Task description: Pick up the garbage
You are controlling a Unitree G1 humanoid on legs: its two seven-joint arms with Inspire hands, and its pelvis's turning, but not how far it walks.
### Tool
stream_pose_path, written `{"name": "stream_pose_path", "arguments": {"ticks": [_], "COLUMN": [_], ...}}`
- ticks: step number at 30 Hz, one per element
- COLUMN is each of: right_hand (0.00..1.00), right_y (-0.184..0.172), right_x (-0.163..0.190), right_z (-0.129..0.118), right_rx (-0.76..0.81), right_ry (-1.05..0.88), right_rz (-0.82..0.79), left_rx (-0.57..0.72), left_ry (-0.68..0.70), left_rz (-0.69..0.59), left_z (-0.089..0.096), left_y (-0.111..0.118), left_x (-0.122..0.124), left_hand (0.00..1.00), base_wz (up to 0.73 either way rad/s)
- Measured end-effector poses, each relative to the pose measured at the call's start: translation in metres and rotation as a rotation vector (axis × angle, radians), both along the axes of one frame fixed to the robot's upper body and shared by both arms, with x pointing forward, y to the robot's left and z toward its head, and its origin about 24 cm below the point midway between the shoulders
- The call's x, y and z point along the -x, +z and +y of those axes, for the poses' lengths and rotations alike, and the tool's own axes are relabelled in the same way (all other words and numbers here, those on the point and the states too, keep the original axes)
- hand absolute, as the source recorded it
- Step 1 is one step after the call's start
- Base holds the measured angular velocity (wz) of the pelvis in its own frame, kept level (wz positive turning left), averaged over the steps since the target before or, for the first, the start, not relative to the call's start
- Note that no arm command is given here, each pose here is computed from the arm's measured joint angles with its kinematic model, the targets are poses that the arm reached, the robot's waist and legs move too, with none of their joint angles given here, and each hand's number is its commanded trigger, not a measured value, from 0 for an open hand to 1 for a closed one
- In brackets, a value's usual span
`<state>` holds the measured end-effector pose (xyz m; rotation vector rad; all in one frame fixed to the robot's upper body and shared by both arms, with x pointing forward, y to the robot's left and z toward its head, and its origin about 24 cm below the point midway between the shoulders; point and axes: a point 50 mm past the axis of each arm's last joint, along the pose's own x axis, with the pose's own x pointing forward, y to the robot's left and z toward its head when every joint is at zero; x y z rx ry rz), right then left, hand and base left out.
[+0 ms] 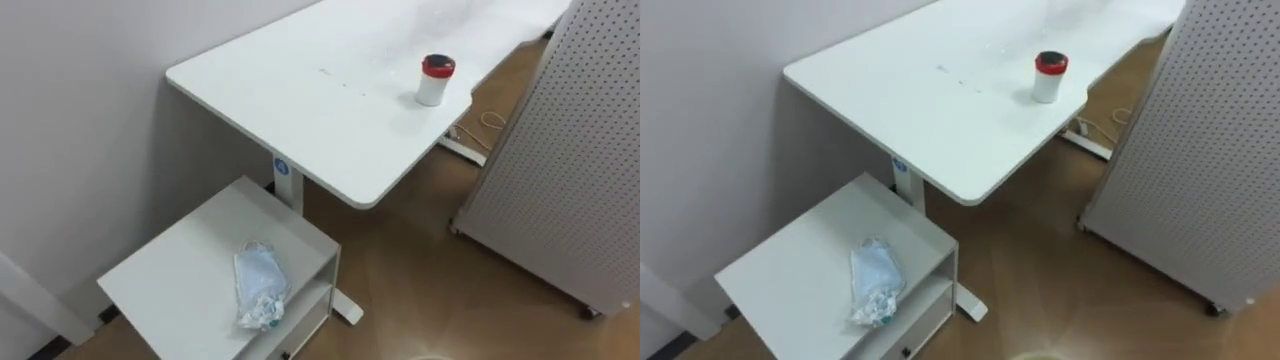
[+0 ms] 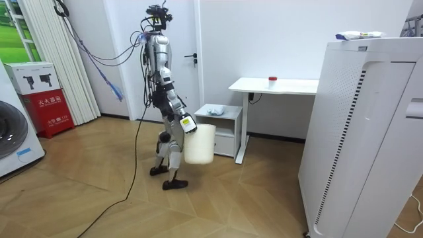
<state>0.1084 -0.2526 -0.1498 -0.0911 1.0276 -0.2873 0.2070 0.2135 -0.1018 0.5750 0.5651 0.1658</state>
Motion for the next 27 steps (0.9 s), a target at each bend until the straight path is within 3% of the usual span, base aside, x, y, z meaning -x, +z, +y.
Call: {"name": "stream_pose_path", "arguments": {"ticks": [1, 6, 12, 27], "right_hand": [1.00, 1.00, 1.00, 1.00], "right_y": [0.002, 0.007, 0.018, 0.031], "right_x": [-0.008, -0.032, -0.059, -0.090], "right_z": [0.000, 0.008, 0.009, 0.027], "right_rx": [0.002, 0.007, 0.049, 0.013], "right_ry": [-0.007, 0.079, 0.163, 0.185], "right_rz": [-0.016, -0.045, -0.099, -0.224], "left_rx": [-0.014, -0.058, -0.082, -0.151], "left_ry": [-0.039, -0.012, 0.047, 0.092], "left_rz": [-0.086, -0.183, -0.374, -0.483], "left_z": [-0.006, -0.004, -0.003, -0.001], "left_y": [0.014, 0.032, 0.073, 0.098], "left_x": [-0.019, -0.044, -0.088, -0.109], "left_hand": [0.00, 0.00, 0.00, 0.00], "base_wz": [0.08, -0.39, -0.14, -0.06]}}
